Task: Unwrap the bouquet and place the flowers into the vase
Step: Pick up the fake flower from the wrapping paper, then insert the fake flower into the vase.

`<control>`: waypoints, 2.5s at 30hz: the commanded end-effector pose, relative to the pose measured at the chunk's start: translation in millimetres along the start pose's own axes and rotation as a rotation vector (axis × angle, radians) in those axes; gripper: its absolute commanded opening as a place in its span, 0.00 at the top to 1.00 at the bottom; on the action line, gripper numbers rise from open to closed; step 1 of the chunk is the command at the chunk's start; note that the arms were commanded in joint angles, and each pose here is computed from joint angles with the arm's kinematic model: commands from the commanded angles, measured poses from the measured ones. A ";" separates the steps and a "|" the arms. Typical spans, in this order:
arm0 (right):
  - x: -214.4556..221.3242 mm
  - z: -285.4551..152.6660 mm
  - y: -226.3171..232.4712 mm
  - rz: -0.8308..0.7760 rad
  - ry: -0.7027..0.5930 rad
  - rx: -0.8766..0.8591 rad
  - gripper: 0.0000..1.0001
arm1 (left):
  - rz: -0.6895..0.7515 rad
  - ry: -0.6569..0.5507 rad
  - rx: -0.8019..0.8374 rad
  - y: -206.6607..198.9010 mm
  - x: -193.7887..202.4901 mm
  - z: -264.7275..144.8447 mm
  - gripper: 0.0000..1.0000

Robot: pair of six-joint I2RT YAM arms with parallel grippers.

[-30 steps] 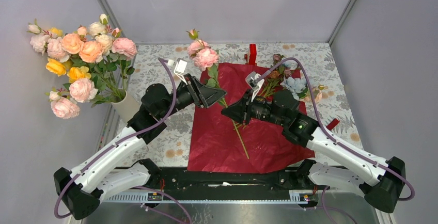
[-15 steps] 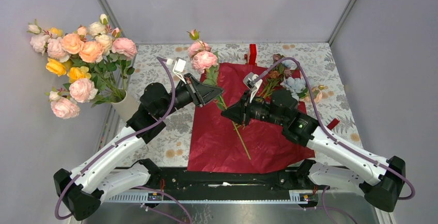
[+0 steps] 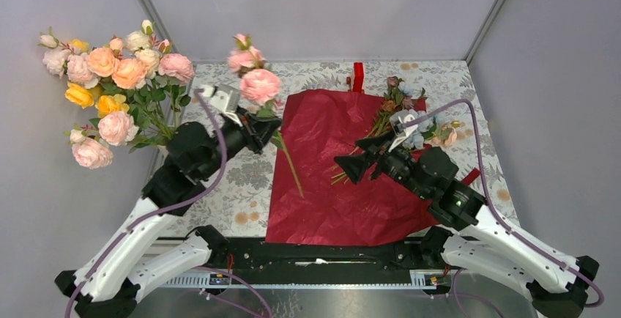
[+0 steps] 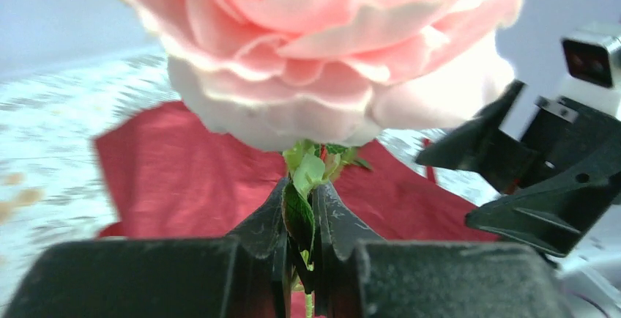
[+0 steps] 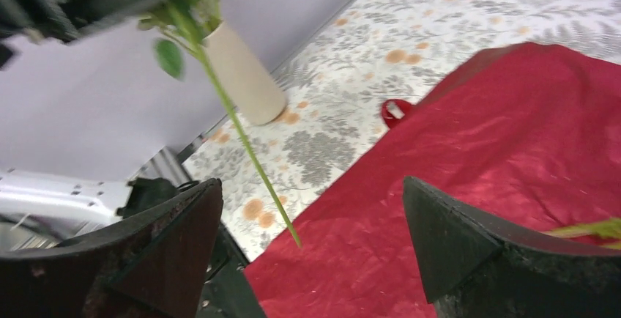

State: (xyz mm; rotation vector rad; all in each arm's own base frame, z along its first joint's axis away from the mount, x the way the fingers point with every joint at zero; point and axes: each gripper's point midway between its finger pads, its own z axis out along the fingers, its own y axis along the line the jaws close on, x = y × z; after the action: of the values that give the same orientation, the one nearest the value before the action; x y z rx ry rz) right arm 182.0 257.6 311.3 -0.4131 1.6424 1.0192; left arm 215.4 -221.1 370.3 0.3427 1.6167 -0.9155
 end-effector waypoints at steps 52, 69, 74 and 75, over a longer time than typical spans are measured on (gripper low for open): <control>69.9 -50.8 -160.7 0.075 -0.034 0.575 0.00 | 0.416 -0.490 -1.249 155.6 -232.9 -196.3 1.00; 86.9 -50.7 -159.8 0.104 -0.010 0.549 0.00 | 0.395 -0.435 -1.279 192.1 -200.1 -176.4 1.00; 90.4 -51.8 -159.1 0.105 -0.007 0.541 0.00 | 0.414 -0.414 -1.298 202.5 -185.1 -175.4 1.00; 91.4 -51.8 -159.6 0.106 -0.005 0.541 0.00 | 0.415 -0.409 -1.291 202.8 -182.5 -174.6 1.00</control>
State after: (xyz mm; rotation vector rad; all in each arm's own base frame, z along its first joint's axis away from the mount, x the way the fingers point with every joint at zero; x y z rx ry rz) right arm 232.4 144.4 155.6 0.0315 1.9054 0.5739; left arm 285.2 79.1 458.0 -0.3753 1.4186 0.4332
